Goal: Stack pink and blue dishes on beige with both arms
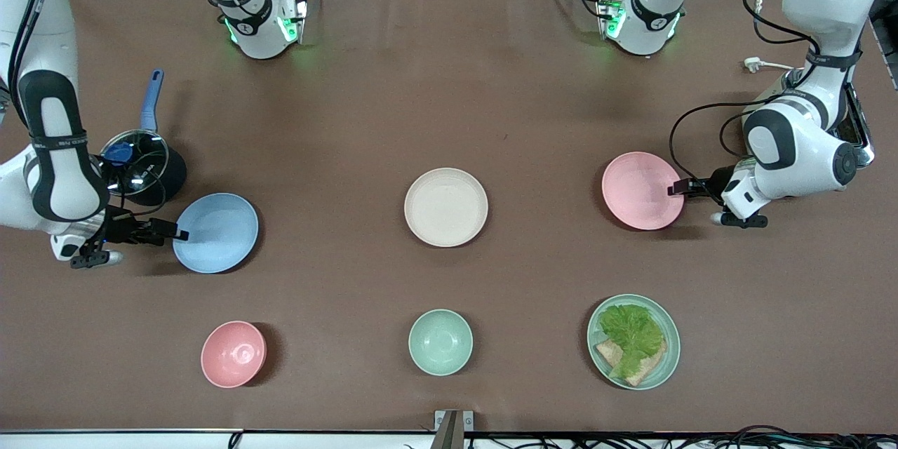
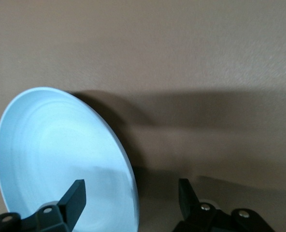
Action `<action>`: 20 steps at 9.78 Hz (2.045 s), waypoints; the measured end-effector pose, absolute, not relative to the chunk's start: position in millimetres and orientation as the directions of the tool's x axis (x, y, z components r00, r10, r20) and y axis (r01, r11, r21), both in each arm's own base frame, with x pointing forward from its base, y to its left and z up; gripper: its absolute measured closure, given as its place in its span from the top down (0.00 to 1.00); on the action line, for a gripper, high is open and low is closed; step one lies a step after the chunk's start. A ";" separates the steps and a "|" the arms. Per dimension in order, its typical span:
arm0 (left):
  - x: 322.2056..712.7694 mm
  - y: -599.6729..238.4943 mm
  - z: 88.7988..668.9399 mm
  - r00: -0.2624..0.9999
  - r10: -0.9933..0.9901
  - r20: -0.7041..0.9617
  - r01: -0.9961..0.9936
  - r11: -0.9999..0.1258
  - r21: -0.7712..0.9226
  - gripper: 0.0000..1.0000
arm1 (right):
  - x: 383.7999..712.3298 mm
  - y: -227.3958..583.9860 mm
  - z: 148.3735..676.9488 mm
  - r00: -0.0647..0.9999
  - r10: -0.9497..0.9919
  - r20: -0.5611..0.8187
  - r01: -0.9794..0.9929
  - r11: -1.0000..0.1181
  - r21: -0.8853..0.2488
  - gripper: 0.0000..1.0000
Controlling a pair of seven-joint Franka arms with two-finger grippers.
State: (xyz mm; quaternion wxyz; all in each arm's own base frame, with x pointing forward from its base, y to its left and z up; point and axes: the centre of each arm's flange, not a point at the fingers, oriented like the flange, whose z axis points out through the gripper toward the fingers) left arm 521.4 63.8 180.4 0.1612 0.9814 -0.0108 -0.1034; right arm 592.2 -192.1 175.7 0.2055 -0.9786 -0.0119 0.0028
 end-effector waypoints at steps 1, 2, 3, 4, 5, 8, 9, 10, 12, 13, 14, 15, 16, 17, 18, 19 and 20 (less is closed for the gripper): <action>521.7 63.9 179.7 0.979 -0.057 -0.198 0.009 -0.948 0.319 0.28 | 591.9 -191.6 174.3 1.000 0.025 -0.003 0.022 -0.915 -0.403 0.82; 524.1 64.1 181.6 0.980 -0.058 -0.192 0.006 -0.948 0.318 0.15 | 592.1 -190.9 174.4 1.000 0.026 -0.003 0.023 -0.915 -0.404 0.64; 527.3 63.3 184.8 0.981 -0.062 -0.182 -0.001 -0.948 0.320 0.04 | 592.2 -190.5 174.4 1.000 0.026 -0.003 0.022 -0.914 -0.404 0.49; 532.2 59.6 191.5 0.984 -0.069 -0.166 -0.012 -0.947 0.322 0.04 | 592.2 -190.5 174.4 1.000 0.025 -0.003 0.022 -0.914 -0.405 0.35; 540.4 48.9 205.0 0.987 -0.085 -0.134 -0.037 -0.944 0.328 0.04 | 592.2 -190.5 174.4 1.000 0.025 -0.004 0.021 -0.914 -0.405 0.20; 560.8 -44.8 268.4 0.991 -0.121 -0.052 -0.094 -0.926 0.366 0.04 | 600.4 -193.5 189.6 1.000 0.022 0.004 0.021 -0.910 -0.415 0.05; 559.2 -98.0 279.1 0.993 -0.102 -0.061 -0.071 -0.923 0.379 0.04 | 606.8 -204.0 207.2 1.000 0.015 -0.012 0.008 -0.905 -0.425 0.05; 553.2 -155.9 283.4 0.996 -0.065 -0.062 -0.036 -0.921 0.388 0.04 | 617.5 -215.9 236.6 0.999 0.018 -0.036 0.001 -0.906 -0.424 0.05; 529.3 -257.4 269.8 0.999 0.004 -0.044 0.022 -0.913 0.408 0.04 | 645.2 -215.8 312.9 0.995 -0.006 -0.098 -0.042 -0.929 -0.369 0.05; 515.9 -293.3 257.7 0.998 0.031 -0.046 0.047 -0.913 0.404 0.04 | 656.9 -205.0 347.1 0.993 -0.032 -0.112 -0.068 -0.939 -0.337 0.05; 505.9 -318.7 248.2 0.998 0.050 -0.050 0.066 -0.919 0.388 0.04 | 666.4 -188.6 374.6 0.992 -0.052 -0.111 -0.084 -0.947 -0.309 0.05; 501.2 -337.6 243.8 0.996 0.074 -0.052 0.088 -0.928 0.361 0.04 | 674.5 -164.2 394.3 0.992 -0.065 -0.107 -0.094 -0.953 -0.288 0.05; 500.0 -355.1 241.4 0.994 0.100 -0.048 0.110 -0.935 0.336 0.04 | 680.4 -131.9 408.4 0.991 -0.075 -0.110 -0.103 -0.955 -0.277 0.05; 498.5 -373.3 236.5 0.992 0.122 -0.041 0.129 -0.940 0.315 0.04 | 683.9 -96.8 419.5 0.988 -0.097 -0.121 -0.128 -0.953 -0.276 0.05; 493.5 -391.7 227.8 0.991 0.133 -0.036 0.137 -0.945 0.297 0.04 | 684.6 -60.0 427.8 0.983 -0.119 -0.139 -0.154 -0.948 -0.278 0.05; 486.7 -405.8 219.8 0.989 0.142 -0.032 0.145 -0.948 0.284 0.06 | 682.2 -23.8 433.8 0.980 -0.123 -0.154 -0.163 -0.946 -0.281 0.05; 480.8 -413.7 214.4 0.987 0.161 -0.030 0.163 -0.948 0.272 0.07 | 676.6 8.6 437.0 0.980 -0.108 -0.166 -0.153 -0.945 -0.289 0.05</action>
